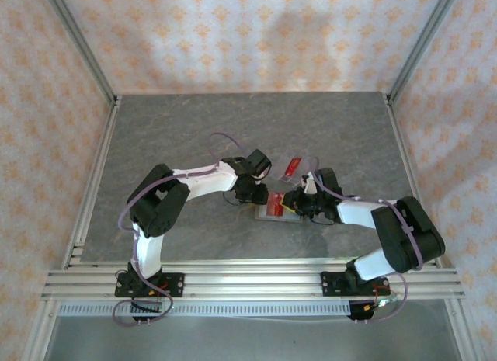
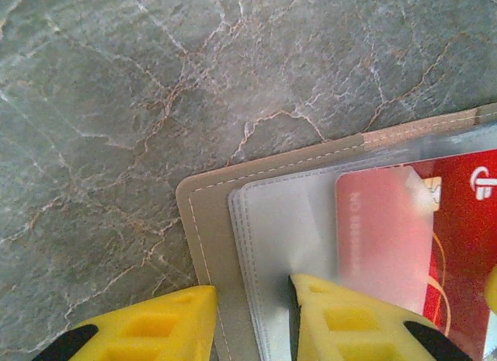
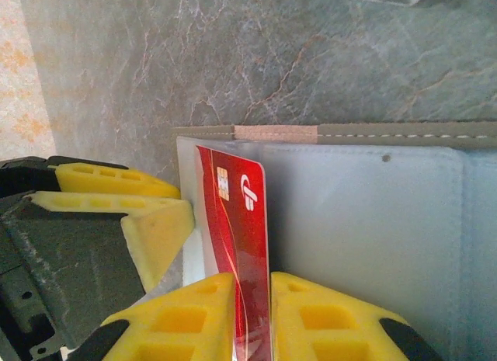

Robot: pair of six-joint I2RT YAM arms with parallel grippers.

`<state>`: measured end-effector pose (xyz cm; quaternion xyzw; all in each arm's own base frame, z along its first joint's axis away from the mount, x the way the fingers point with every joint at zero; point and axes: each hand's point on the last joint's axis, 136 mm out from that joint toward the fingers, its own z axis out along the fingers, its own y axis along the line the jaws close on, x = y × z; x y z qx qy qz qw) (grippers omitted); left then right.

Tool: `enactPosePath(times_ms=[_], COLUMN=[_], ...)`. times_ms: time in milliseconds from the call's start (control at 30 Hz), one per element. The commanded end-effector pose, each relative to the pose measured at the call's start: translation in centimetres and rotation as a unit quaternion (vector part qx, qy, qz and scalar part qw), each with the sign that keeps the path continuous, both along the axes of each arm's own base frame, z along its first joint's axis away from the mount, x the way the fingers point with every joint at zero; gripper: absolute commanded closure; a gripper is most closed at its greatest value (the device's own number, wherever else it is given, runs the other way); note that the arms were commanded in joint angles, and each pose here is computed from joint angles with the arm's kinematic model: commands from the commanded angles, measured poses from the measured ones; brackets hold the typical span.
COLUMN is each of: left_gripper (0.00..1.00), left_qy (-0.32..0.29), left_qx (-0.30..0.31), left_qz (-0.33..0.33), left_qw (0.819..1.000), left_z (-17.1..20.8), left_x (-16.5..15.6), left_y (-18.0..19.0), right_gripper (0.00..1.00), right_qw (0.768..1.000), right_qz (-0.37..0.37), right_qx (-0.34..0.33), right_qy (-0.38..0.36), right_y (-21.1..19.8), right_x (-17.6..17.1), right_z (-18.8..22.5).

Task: Put the credit cards into the card holder
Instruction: Insert the credit card into the card slot.

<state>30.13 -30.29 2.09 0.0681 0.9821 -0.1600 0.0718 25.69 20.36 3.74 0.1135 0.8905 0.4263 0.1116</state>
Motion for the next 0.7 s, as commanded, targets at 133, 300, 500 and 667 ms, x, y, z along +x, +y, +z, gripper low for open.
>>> enactPosePath(times_ms=[133, 300, 500, 667], left_gripper=[0.7, 0.7, 0.7, 0.7], left_qy=[0.039, 0.041, 0.041, 0.039], left_qx=[0.096, 0.1, 0.1, 0.1], left_qz=[0.005, 0.004, 0.003, 0.003], left_qw=[0.995, 0.994, 0.994, 0.994], left_z=[-5.6, -5.8, -5.9, -5.9], left_x=[-1.6, -1.8, -1.9, -1.9], left_y=[4.0, 4.0, 3.8, 3.8], right_gripper=[0.78, 0.74, 0.76, 0.8], right_qw=[1.0, 1.0, 1.0, 1.0], right_qz=[-0.001, -0.003, -0.007, -0.008], right_qx=[-0.002, 0.002, 0.01, 0.003], right_qy=[0.007, 0.008, 0.017, 0.024], right_y=[0.1, 0.2, 0.4, 0.3], right_x=[-0.3, -0.3, -0.3, -0.5], right_z=[-1.0, -1.1, -1.8, -2.5])
